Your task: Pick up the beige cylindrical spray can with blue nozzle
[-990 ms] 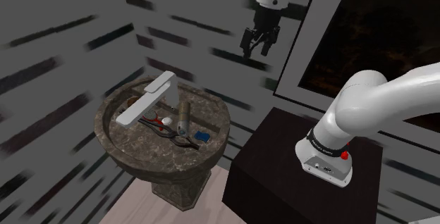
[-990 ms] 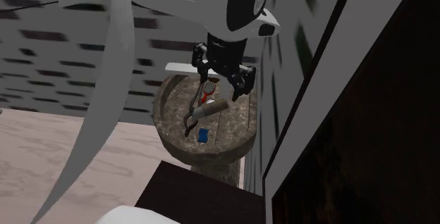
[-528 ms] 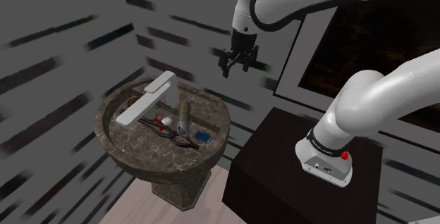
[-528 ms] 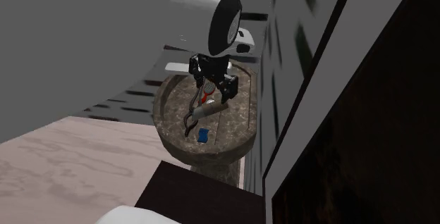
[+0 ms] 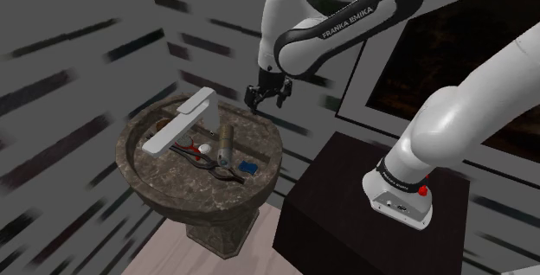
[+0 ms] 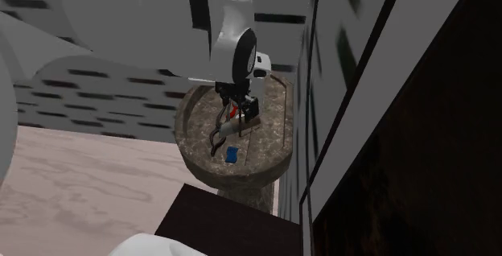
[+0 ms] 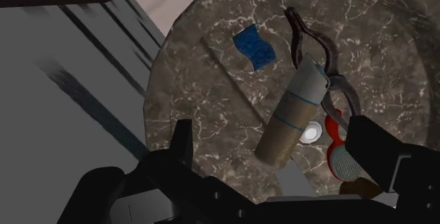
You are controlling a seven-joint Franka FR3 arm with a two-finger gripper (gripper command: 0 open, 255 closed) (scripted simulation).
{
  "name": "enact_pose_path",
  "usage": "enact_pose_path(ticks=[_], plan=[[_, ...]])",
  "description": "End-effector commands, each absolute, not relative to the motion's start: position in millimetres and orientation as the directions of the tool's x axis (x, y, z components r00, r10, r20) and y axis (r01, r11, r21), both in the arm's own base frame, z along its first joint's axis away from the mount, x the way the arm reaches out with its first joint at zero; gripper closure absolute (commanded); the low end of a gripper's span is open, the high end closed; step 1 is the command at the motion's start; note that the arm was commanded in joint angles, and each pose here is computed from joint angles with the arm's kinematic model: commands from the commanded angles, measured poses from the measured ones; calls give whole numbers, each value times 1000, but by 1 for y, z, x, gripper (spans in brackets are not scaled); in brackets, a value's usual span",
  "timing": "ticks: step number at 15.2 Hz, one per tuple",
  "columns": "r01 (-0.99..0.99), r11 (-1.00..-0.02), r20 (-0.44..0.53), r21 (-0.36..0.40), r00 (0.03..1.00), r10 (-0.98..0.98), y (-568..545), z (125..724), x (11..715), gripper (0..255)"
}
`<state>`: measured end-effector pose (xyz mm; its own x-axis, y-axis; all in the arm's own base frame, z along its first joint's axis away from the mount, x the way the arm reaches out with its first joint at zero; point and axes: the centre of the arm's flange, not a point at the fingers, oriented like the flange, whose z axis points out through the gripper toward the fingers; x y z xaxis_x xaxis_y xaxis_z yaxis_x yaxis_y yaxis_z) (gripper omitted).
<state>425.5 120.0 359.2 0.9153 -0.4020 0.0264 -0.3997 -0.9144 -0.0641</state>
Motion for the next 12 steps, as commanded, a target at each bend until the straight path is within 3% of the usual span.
enact_pose_path(ticks=[1,12], plan=[[-422,-904,33,-60,905,-425,132,338,439,0],[-536,-844,69,-25,841,-536,179,224,517,0]])
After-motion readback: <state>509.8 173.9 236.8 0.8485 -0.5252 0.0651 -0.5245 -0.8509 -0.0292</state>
